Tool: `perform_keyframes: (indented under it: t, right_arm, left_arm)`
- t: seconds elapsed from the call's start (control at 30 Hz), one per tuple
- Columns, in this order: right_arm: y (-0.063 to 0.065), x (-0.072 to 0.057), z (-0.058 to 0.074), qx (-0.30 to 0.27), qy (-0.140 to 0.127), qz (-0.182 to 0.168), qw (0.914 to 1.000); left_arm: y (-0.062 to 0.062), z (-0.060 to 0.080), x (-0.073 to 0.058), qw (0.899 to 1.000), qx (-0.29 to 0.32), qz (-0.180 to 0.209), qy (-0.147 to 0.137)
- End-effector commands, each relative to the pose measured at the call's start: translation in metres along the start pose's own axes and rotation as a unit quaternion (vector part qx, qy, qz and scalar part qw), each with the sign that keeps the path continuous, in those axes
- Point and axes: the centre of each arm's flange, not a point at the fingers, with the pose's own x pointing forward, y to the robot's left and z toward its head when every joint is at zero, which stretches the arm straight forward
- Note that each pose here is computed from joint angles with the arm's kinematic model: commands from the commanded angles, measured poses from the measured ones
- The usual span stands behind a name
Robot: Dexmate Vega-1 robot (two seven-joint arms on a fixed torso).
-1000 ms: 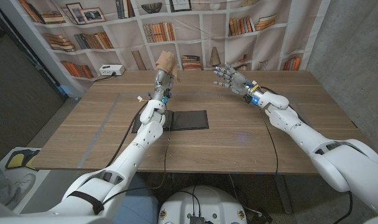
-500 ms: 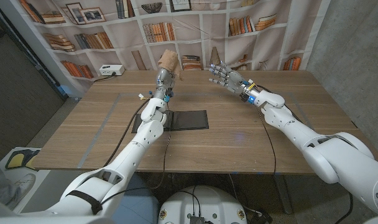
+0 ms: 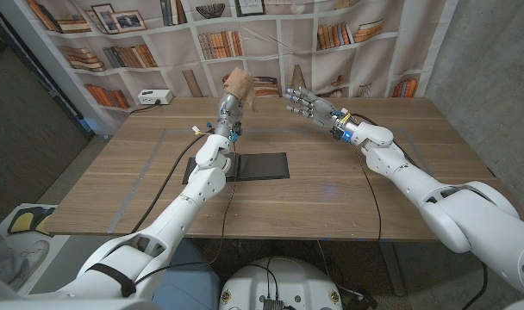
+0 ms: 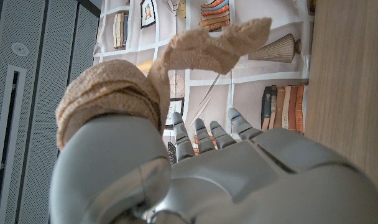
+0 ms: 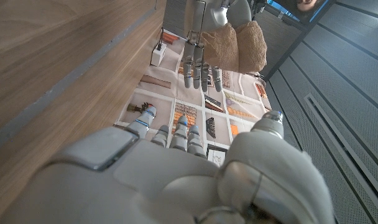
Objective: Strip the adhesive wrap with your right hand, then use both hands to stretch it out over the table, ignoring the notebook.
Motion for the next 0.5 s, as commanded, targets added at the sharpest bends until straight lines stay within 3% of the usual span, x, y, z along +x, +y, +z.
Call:
perform_keyframes:
  t: [0.03, 0.5]
  right_arm:
    - [0.007, 0.004, 0.01, -0.053, 0.003, 0.014, 0.9985]
    - [0.022, 0.009, 0.02, -0.078, 0.007, 0.025, 0.9966]
  left_arm:
    - [-0.004, 0.001, -0.003, 1.0, 0.023, -0.002, 0.005]
    - [-0.012, -0.004, -0.006, 0.999, 0.026, 0.001, 0.024]
